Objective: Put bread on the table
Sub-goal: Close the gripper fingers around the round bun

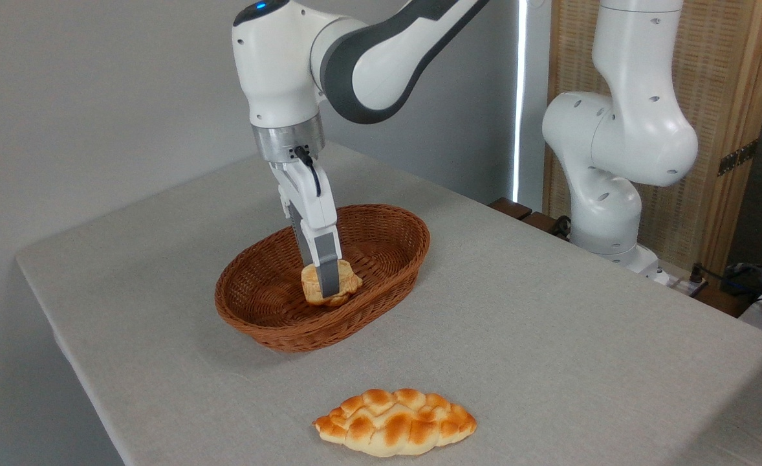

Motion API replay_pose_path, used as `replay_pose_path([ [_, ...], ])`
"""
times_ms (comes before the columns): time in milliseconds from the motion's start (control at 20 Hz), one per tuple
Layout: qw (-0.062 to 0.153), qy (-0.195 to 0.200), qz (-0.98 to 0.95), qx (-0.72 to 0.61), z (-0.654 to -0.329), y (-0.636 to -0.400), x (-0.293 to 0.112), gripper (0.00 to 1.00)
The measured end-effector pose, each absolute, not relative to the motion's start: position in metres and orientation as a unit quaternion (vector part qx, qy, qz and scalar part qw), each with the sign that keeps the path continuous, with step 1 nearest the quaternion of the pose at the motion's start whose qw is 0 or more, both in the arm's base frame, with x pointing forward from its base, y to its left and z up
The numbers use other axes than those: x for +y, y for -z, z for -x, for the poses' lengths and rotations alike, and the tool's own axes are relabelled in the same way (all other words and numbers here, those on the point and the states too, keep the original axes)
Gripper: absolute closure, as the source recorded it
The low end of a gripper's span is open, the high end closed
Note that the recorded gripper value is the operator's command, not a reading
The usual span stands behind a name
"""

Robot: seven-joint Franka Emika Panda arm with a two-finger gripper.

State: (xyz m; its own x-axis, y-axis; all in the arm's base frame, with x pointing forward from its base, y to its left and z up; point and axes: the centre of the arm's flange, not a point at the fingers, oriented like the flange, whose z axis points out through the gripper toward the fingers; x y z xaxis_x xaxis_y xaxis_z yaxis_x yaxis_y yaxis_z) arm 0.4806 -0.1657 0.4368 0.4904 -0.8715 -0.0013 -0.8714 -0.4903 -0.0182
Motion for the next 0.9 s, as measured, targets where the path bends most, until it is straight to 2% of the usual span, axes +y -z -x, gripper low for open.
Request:
replay_pose_path([
  [200,0.008,0.001,0.862,0.508,-0.4806,-0.4313,-0.1682,0.36],
  [300,0.008,0.0,0.861,0.508,-0.4804,-0.4307,-0.1687,0.47],
  [900,0.008,0.0,0.861,0.509,-0.4803,-0.4307,-0.1691,0.48],
])
